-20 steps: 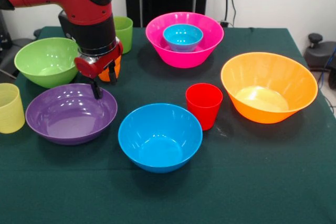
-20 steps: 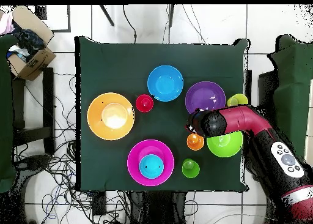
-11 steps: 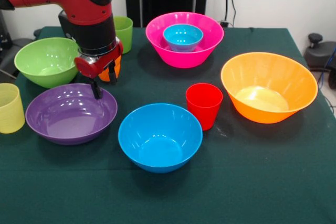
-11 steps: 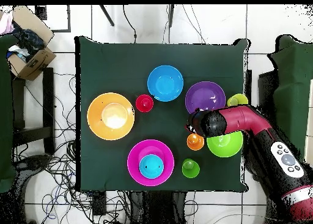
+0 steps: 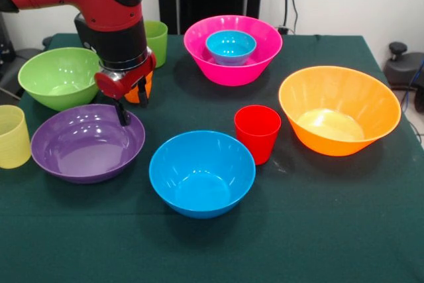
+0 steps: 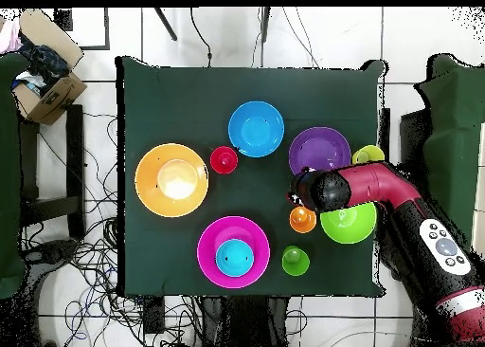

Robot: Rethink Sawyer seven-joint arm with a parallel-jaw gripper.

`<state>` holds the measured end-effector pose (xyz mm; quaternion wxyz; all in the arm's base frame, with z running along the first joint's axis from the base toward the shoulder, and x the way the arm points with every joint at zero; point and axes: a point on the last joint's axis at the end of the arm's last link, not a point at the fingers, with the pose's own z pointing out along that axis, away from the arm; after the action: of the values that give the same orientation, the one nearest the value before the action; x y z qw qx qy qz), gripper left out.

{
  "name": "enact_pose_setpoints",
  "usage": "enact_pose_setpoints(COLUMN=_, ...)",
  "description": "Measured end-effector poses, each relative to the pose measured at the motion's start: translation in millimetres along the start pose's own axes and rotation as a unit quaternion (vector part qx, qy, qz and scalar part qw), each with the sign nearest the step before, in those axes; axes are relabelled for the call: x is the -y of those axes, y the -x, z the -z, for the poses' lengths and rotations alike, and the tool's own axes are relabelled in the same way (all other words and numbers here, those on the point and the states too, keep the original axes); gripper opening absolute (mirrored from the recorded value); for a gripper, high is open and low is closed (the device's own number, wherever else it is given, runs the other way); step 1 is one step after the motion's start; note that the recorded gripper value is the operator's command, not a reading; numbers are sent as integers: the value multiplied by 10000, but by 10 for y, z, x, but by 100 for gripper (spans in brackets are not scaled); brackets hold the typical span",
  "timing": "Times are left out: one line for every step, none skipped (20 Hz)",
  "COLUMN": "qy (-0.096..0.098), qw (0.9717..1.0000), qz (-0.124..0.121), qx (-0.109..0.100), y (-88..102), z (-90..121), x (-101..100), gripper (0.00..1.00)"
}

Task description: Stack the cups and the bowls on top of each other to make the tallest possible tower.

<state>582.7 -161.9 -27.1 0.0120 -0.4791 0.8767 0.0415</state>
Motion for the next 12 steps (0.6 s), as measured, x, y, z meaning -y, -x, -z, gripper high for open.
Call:
enact_pose_setpoints(qy=-1, qw=10000, qz=0, qx=0, y=0, z=0, x=1, gripper=100)
enact_pose_setpoints(qy=-1, qw=10000, qz=0, qx=0, y=0, z=0, x=1, gripper=100)
enact_pose_setpoints(qy=-2, qw=10000, qz=-2, qx=1, y=0, z=-1, x=3, gripper=100)
enact_pose_setpoints(qy=0, qw=10000, qz=-4, qx=2, y=0, z=-3, x=3, gripper=100)
enact_pose_setpoints(qy=6, qw=10000, qz=-9, qx=7, y=2, z=-10, x=3, gripper=100)
enact_pose_setpoints(qy=7, qw=10000, qz=-10, qx=9, y=3, z=-14, x=4, gripper=100)
enact_pose_setpoints(qy=22, qw=10000, qz=-21, qx=22, y=8, z=-33, x=2, gripper=100)
enact_pose_setpoints(qy=38, qw=10000, qz=-28, qx=34, y=13, z=-53, x=-4, gripper=100)
enact_pose_setpoints(qy=50, qw=10000, qz=-30, qx=41, y=17, z=-65, x=-10, gripper=100)
enact_pose_setpoints(qy=61, qw=10000, qz=-33, qx=48, y=21, z=-77, x=-16, gripper=100)
enact_pose_setpoints(qy=80, qw=9999, qz=-35, qx=59, y=26, z=-95, x=-27, gripper=100)
enact_pose_setpoints(qy=94, qw=9999, qz=-37, qx=66, y=30, z=-110, x=-35, gripper=100)
